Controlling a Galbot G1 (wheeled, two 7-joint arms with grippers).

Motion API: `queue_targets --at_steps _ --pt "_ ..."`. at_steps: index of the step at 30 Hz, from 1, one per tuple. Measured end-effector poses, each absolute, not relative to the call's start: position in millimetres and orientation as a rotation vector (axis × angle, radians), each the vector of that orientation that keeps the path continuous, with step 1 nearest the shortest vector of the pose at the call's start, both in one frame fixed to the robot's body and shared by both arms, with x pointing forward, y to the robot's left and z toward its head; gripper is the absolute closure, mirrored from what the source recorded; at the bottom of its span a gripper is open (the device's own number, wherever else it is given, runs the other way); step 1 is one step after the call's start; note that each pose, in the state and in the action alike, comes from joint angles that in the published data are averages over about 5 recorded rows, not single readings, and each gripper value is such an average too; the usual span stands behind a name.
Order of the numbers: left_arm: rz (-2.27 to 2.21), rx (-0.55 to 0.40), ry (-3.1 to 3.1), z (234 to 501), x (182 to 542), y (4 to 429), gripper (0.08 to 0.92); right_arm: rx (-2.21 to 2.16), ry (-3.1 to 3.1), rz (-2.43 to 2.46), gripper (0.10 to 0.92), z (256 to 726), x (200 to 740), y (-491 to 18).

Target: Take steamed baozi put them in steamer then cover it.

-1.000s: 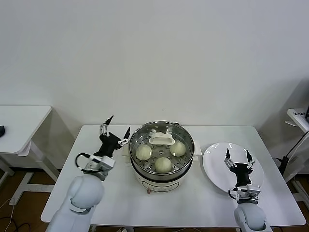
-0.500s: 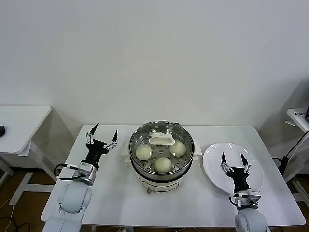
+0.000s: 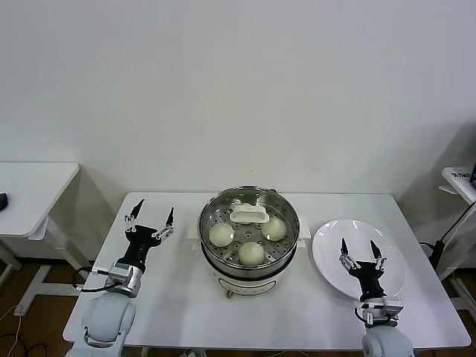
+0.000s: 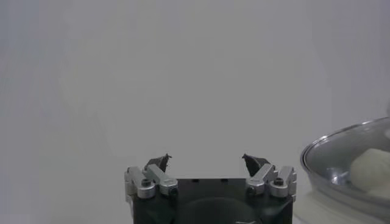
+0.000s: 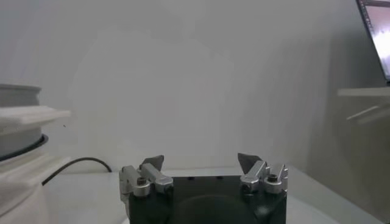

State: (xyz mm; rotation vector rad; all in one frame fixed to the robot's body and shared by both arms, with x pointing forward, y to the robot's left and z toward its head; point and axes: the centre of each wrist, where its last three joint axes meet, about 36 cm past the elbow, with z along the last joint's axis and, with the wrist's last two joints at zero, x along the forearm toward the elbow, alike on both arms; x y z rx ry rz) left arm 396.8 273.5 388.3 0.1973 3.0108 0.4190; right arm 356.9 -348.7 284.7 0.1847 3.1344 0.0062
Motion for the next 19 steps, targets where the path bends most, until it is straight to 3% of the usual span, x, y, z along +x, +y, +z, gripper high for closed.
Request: queue_targets --at_steps 19 --pt "0.397 0.23 3.028 375 379 270 0.177 0.199 3.124 0.03 0.2 280 354 -351"
